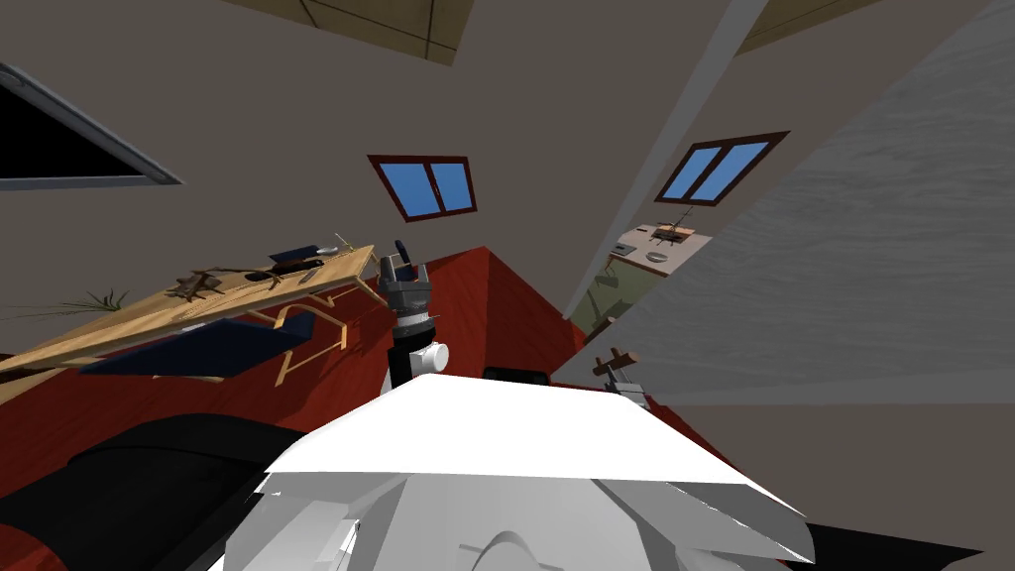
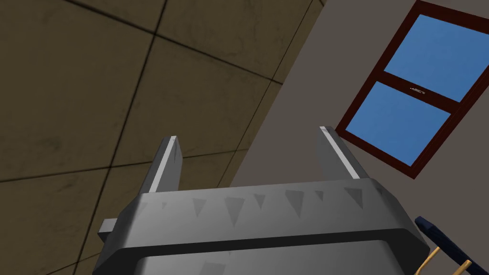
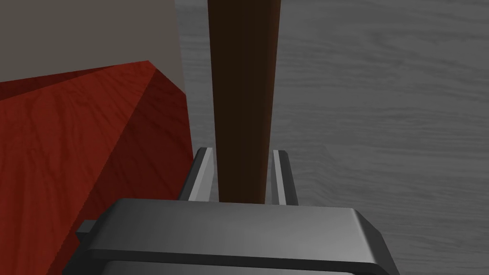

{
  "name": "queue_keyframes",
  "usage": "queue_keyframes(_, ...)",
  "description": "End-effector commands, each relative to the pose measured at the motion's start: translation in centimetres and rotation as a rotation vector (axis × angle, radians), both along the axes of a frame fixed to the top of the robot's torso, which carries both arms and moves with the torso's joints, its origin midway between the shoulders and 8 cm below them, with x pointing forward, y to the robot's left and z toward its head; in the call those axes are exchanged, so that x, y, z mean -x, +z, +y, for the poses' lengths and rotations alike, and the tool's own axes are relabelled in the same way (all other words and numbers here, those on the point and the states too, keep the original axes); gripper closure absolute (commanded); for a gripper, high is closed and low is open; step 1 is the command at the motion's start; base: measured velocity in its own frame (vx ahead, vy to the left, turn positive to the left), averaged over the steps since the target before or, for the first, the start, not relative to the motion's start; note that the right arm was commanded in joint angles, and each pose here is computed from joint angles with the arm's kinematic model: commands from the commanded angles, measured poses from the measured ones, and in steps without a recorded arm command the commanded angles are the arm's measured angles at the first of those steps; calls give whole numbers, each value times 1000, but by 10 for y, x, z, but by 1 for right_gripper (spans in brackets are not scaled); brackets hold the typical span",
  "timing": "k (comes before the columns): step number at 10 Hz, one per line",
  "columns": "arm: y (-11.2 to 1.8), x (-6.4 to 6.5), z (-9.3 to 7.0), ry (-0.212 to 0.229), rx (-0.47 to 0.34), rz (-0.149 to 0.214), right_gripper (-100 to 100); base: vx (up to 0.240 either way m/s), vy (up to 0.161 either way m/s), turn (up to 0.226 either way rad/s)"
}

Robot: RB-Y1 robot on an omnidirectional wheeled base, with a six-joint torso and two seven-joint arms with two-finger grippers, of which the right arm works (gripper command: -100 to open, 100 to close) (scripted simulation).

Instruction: Pull the door open

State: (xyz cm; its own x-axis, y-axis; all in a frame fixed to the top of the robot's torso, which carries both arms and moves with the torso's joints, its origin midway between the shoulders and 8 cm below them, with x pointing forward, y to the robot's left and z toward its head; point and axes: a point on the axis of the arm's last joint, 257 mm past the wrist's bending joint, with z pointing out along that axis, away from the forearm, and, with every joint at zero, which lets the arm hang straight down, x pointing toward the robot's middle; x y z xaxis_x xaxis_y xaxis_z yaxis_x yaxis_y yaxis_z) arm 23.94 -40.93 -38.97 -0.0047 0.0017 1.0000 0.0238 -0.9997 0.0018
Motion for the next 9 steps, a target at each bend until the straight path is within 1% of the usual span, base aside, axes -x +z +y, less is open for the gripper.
queue_keyframes(1,0,0,0,0,0,0,100,-95,-9,18)
queue_keyframes(9,-2,5,-1,41,-1,4,100,-196,-52,135)
